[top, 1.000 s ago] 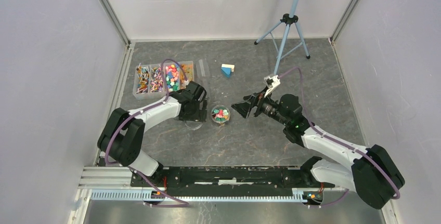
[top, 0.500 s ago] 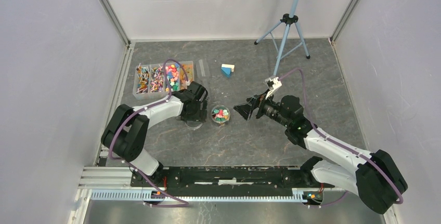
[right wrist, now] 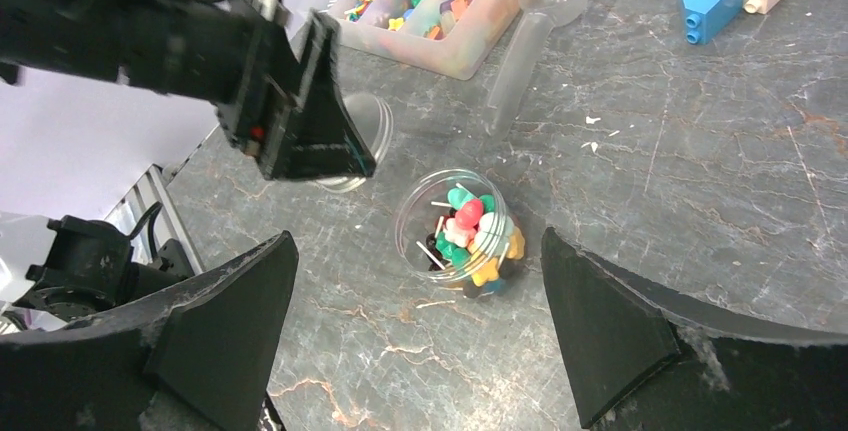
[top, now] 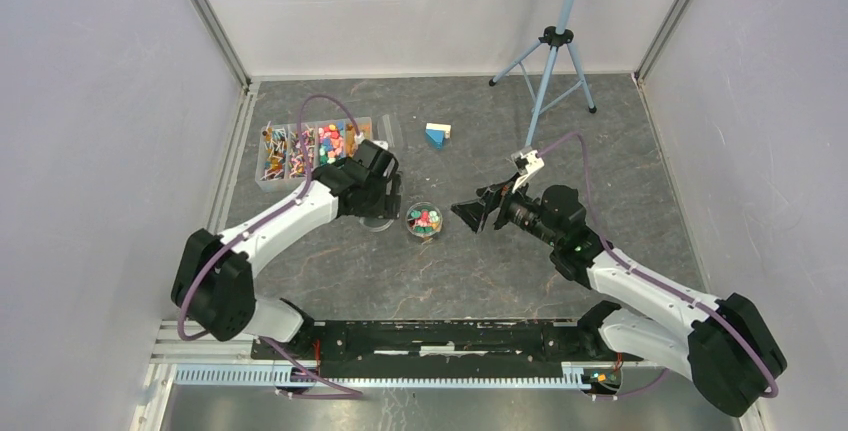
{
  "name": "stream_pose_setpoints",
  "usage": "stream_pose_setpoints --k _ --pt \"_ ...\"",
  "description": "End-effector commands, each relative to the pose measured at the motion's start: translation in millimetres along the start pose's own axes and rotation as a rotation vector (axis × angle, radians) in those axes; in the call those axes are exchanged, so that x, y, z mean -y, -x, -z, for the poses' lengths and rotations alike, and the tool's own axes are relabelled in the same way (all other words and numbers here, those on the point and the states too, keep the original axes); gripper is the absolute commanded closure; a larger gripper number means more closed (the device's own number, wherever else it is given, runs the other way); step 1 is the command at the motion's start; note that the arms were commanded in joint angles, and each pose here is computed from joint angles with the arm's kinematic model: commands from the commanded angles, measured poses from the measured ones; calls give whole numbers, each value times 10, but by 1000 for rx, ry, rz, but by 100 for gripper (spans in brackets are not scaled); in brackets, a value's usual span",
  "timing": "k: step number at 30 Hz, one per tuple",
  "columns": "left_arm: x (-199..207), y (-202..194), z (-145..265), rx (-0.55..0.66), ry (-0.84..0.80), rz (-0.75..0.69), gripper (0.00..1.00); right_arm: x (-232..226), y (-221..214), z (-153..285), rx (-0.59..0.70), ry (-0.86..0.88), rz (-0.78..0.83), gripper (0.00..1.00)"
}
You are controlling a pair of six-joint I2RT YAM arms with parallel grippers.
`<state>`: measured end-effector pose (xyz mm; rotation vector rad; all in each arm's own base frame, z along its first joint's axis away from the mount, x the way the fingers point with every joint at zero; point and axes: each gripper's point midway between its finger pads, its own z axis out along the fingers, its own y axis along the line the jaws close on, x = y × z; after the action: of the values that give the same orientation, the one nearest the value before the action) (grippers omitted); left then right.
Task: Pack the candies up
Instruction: Pick up the bottle lid at the center of the board, then close the bottle lid on the packing bottle.
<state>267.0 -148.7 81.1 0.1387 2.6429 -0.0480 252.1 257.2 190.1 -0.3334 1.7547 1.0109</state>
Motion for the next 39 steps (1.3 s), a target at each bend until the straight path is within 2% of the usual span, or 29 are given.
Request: stream_pose_setpoints --k 1,8,14,31,39 --pt "285 335 403 116 -89 -82 24 53 37 63 28 -26 47 2" --pt "749 436 542 121 -175 -141 24 191 96 202 71 -112 86 2" --pt "1004 394 405 68 -189 -199 23 204 121 219 69 -127 102 2" --pt "1169 213 85 -40 -172 -265 18 224 164 228 73 -142 130 2" --pt "1185 192 20 -57 -164 -278 10 239 146 235 69 -148 133 2"
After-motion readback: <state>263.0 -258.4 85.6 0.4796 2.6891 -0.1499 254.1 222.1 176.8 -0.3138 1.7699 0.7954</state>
